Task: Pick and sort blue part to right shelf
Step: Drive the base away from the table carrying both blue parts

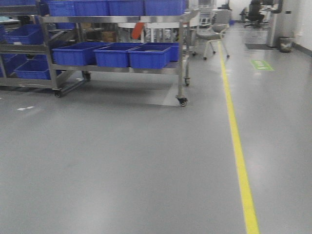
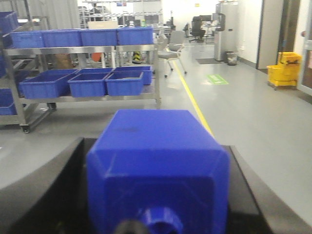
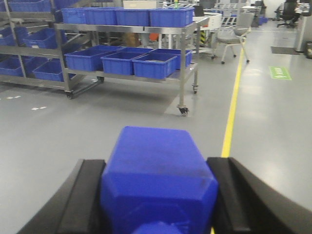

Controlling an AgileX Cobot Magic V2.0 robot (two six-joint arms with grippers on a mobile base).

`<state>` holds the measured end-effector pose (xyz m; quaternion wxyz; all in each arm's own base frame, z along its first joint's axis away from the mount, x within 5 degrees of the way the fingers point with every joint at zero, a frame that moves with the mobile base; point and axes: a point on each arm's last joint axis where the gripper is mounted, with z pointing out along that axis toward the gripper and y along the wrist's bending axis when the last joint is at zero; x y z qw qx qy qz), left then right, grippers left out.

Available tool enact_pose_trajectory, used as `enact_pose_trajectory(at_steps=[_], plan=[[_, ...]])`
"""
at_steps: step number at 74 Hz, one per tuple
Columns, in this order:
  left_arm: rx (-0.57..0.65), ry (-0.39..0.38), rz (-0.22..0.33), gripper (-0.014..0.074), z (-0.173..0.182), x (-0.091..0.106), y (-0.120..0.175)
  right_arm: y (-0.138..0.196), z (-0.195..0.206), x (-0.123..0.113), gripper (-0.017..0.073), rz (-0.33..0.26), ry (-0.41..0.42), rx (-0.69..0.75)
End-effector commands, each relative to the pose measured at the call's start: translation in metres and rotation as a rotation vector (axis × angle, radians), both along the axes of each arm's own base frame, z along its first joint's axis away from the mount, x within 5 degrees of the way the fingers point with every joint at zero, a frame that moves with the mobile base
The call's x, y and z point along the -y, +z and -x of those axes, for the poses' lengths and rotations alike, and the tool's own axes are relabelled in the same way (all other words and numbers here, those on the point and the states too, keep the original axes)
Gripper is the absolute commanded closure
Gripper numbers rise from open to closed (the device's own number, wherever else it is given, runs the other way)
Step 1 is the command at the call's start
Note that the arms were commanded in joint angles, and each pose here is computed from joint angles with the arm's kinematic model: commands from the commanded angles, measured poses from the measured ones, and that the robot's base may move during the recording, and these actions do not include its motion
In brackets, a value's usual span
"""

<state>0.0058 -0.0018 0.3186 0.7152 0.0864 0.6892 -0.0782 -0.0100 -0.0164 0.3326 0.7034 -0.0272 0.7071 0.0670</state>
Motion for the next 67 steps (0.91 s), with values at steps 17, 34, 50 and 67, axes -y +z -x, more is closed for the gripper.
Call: enact_pose_trajectory(at_steps=[17, 34, 50, 67], plan=[[0.13, -0.003, 0.033, 0.0281, 0.009, -0.0021, 0.0162, 0.0157, 0.0071, 0.0014, 0.0282, -0.001, 0.003, 0.134], [0.13, -0.003, 0.033, 0.0281, 0.009, -0.0021, 0.0162, 0.0157, 0.0071, 0.0014, 0.0282, -0.001, 0.003, 0.134], [0.13, -0.003, 0.033, 0.0281, 0.009, -0.0021, 0.0162, 0.0156, 0.0071, 0.0014, 0.0282, -0.001, 0.002, 0.133], [0.13, -0.003, 0.033, 0.0281, 0.009, -0.0021, 0.0162, 0.0157, 0.0071, 0.0014, 0.0282, -0.001, 0.003, 0.134]])
